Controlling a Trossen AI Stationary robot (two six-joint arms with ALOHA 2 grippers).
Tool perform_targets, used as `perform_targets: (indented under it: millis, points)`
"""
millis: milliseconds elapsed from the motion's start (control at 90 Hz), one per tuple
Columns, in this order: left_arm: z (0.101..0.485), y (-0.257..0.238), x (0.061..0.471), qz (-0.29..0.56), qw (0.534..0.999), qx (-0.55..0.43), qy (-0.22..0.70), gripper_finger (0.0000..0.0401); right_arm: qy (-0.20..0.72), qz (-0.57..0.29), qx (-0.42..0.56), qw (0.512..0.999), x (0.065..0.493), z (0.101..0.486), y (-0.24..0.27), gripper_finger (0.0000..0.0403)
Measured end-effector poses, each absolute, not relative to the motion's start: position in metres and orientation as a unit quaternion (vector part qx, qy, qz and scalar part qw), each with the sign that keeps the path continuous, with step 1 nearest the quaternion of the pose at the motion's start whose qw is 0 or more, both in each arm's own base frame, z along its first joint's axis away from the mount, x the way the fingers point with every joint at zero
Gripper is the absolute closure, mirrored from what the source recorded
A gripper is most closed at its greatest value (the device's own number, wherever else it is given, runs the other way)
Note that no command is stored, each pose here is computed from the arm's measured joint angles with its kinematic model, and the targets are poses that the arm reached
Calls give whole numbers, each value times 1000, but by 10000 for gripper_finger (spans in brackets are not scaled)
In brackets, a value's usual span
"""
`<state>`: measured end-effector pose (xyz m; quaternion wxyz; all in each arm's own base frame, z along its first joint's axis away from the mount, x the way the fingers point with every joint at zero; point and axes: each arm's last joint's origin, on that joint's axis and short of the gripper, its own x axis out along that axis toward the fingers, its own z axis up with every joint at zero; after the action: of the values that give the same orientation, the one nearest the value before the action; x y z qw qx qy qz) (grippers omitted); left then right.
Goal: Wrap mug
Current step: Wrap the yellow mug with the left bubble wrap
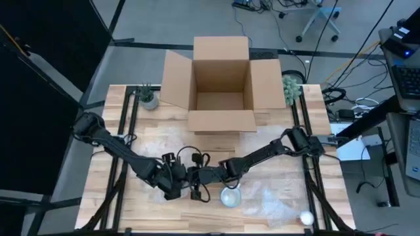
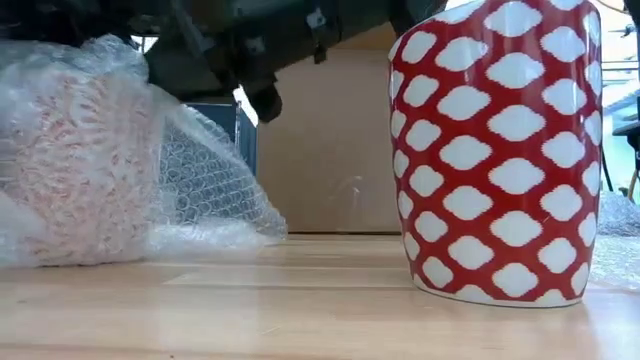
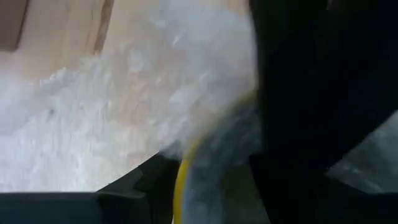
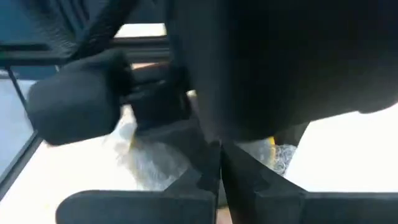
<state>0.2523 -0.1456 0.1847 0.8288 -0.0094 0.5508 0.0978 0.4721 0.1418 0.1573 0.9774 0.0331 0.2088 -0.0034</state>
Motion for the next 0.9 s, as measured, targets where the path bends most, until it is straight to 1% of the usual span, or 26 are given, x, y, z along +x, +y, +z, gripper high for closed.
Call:
perform_targets:
  millis: [156,300,578,767,900]
  points:
    - [199,-146,249,88,835,-13,543,221,214,-4,32,976,473,150,142,403]
    - [223,-145,241,68,854,-34,514,221,206,3,32,978,472,157,142,403]
    - [256,-138,219,61,879,-41,472,221,205,4,27,978,472,159,142,403]
    - [260,-149,212,33,887,-45,459,221,205,5,26,978,472,159,142,403]
    - [252,-163,211,-19,894,-72,442,221,205,5,26,978,472,159,142,403]
